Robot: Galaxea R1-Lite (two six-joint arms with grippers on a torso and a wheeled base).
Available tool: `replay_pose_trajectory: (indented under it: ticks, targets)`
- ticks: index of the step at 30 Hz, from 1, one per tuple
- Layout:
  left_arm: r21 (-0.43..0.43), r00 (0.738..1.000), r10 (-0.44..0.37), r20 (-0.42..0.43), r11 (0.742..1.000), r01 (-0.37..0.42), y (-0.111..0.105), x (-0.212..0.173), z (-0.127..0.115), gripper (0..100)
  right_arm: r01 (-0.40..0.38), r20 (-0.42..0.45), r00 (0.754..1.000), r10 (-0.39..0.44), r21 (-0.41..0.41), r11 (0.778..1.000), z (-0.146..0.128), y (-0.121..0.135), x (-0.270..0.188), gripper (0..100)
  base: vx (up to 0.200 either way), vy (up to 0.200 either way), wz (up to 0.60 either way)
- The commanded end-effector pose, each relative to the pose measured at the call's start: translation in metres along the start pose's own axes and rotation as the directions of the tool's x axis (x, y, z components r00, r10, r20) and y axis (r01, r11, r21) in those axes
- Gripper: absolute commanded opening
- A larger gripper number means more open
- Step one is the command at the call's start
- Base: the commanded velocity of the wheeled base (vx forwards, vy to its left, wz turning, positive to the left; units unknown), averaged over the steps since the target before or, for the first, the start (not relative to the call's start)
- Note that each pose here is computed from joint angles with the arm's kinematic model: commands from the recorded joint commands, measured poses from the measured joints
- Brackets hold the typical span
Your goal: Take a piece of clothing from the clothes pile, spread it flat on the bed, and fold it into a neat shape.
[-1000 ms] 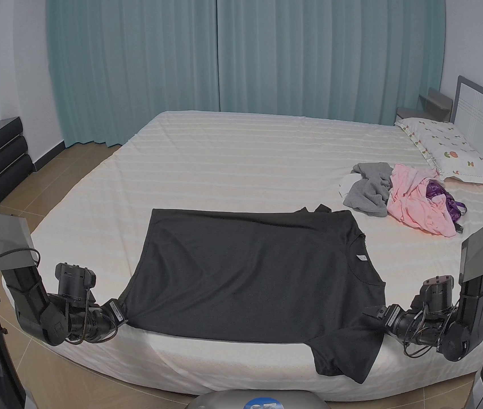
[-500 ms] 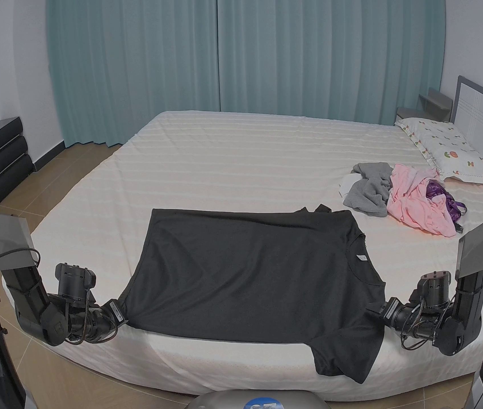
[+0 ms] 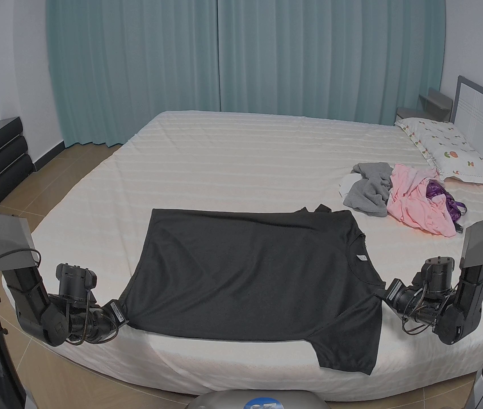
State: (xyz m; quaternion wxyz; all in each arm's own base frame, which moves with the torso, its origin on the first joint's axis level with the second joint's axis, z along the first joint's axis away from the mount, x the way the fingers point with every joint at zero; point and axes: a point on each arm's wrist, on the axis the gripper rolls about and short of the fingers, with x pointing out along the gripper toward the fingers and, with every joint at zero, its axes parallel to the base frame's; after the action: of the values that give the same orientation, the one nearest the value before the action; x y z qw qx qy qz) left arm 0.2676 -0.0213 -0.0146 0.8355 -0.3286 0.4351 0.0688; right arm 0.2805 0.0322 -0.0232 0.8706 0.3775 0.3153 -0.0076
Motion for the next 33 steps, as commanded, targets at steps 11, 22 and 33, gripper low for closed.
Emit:
replay_pose_trajectory:
  ticks: [11,22,33]
  targets:
    - [-0.022,1.0,-0.003,-0.008,1.0,0.003,-0.001,0.001,-0.002,0,-0.015,-0.033,0.999,0.013,-0.054,0.998,0.008,0.004,0.024,100,0.0,0.0,0.0]
    - [-0.023,1.0,-0.004,-0.005,1.0,0.004,-0.001,0.0,-0.001,0,-0.078,-0.072,0.995,0.075,-0.04,0.996,0.013,0.001,-0.011,100,0.0,0.0,0.0]
    - [-0.021,1.0,-0.006,-0.004,1.0,0.006,-0.001,0.0,-0.001,0,-0.086,-0.206,0.977,0.058,-0.13,0.988,-0.028,-0.022,-0.034,100,0.0,0.0,0.0]
